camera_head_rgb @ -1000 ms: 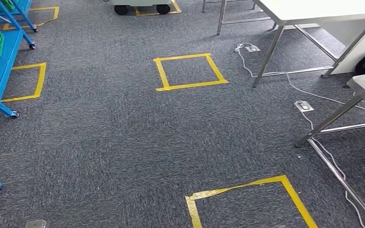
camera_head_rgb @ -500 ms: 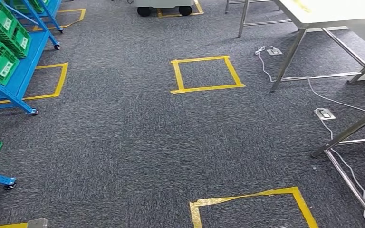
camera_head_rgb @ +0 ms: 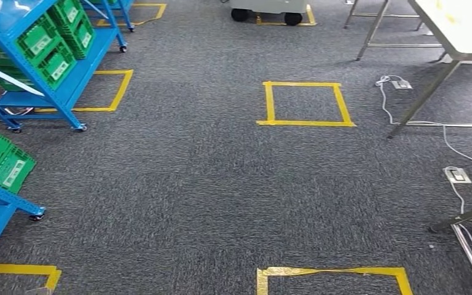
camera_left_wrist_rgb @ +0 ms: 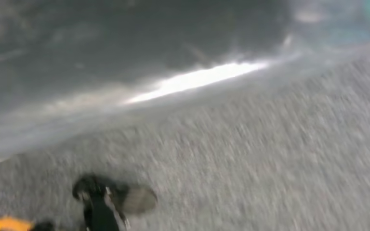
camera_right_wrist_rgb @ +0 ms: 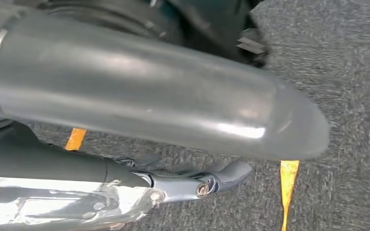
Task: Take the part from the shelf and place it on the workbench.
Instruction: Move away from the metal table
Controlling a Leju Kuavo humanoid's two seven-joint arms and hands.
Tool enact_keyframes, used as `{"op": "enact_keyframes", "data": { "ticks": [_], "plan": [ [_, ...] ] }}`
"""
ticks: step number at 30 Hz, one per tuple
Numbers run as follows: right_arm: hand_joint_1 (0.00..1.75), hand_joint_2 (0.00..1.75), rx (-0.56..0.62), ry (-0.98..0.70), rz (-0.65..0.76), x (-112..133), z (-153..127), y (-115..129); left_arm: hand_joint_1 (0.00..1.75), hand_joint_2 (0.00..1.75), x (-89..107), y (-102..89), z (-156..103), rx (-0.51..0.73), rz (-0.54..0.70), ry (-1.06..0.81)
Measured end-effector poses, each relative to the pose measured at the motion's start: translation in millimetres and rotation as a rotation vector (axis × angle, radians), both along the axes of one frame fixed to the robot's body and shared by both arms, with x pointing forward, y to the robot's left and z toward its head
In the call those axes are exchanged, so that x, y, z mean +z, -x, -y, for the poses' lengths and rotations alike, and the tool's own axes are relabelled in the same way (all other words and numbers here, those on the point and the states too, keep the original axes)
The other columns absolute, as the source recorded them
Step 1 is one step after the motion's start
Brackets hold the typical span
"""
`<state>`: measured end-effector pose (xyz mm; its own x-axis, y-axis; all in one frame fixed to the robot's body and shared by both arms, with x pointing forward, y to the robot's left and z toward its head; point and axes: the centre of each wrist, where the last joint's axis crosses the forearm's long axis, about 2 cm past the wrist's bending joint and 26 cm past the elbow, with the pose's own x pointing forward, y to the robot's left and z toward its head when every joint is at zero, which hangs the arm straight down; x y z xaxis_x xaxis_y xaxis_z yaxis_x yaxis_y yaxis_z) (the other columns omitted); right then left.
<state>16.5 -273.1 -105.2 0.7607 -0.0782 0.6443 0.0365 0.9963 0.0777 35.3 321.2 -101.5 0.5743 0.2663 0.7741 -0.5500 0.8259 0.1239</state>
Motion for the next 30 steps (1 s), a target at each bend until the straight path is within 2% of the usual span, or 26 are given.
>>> {"op": "enact_keyframes", "data": {
  "ticks": [10,22,26,30],
  "plan": [
    [0.00,0.00,-0.010,-0.004,0.006,0.2,1.2,-2.6,0.00,0.00,-1.6,12.8,-6.0,-0.014,-0.024,-0.004],
    [0.00,0.00,-0.011,-0.016,-0.004,0.4,2.4,-1.4,0.00,0.00,-1.6,8.0,-5.0,-0.027,-0.029,-0.001],
    [0.00,0.00,0.001,-0.021,-0.006,1.1,2.5,-4.6,0.00,0.00,-2.0,12.9,-2.6,-0.039,-0.040,0.018],
    [0.00,0.00,0.003,-0.025,-0.023,1.1,3.2,1.1,0.00,0.00,-1.5,10.0,-0.9,-0.047,-0.036,0.030]
  ]
}}
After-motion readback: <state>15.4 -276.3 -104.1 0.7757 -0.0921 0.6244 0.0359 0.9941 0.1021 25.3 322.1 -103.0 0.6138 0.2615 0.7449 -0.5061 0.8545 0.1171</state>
